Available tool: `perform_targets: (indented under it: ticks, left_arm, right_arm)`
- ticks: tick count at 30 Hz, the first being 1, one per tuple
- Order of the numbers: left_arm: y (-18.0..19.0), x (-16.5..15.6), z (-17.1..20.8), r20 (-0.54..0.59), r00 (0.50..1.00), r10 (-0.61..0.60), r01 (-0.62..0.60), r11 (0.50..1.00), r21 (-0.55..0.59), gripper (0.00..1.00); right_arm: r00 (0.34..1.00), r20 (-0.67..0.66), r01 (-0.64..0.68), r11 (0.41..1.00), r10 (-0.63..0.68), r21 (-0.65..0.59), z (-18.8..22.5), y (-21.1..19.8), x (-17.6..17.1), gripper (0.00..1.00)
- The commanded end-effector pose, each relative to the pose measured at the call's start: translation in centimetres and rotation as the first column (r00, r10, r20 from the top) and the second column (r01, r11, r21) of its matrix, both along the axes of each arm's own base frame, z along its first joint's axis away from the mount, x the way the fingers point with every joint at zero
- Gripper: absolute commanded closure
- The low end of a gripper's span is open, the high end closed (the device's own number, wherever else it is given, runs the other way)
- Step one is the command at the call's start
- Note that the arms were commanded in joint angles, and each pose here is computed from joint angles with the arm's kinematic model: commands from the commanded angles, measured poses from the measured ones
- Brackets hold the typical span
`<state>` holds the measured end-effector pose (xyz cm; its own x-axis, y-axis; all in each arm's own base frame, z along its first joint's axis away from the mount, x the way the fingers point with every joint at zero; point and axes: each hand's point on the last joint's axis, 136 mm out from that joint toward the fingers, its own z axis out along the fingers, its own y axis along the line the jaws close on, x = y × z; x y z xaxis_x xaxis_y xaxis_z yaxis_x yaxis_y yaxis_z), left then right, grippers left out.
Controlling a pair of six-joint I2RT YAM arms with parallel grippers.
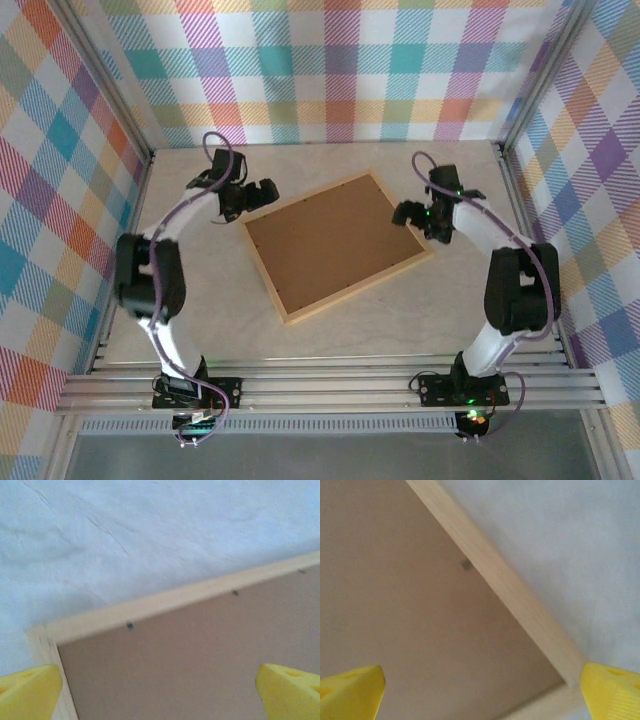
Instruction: Put the photo into the frame
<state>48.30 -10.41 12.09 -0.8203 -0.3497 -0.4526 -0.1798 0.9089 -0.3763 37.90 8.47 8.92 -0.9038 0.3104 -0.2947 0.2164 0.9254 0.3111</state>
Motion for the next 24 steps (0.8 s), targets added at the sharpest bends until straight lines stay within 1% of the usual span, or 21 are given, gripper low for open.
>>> perform_targets:
  ticks: [1,5,7,10,14,18,24]
  left_arm:
    - [0.7,2.2,-2.6,-0.063,0.995,-0.076,0.078,0.997,0.024,0.02]
    - [0.7,4.3,-4.7,-0.092,0.989,-0.114,0.117,0.993,0.034,0.01]
    - [0.6,4.6,-5.5,-0.096,0.987,-0.127,0.131,0.991,0.038,0.01]
    - [0.3,4.6,-6.5,-0.11,0.983,-0.147,0.15,0.988,0.02,0.01]
    - [-1.1,3.4,-7.1,-0.145,0.974,-0.175,0.166,0.984,-0.069,0.01]
    - [-2.0,1.2,-7.7,-0.173,0.969,-0.178,0.16,0.981,-0.11,0.01]
    - [-3.1,-2.3,-7.6,-0.192,0.965,-0.181,0.148,0.974,-0.172,0.02]
  right_arm:
    - [0.997,-0.045,0.061,0.995,-0.058,0.083,-0.7,0.7,-3.1,0.01]
    - [0.993,-0.095,0.081,0.987,-0.068,0.137,-2.3,2.0,-5.5,0.01]
    - [0.992,-0.107,0.086,0.984,-0.07,0.156,-3.2,2.7,-5.8,0.01]
    - [0.991,-0.103,0.105,0.974,-0.086,0.2,-3.6,3.4,-5.1,0.01]
    - [0.994,-0.071,0.095,0.966,-0.08,0.239,-3.2,4.4,-3.6,0.01]
    - [0.996,-0.058,0.081,0.965,-0.068,0.251,-3.1,5.2,-2.3,0.01]
    - [0.997,0.026,0.062,0.976,-0.069,0.207,-1.9,4.9,1.0,0.01]
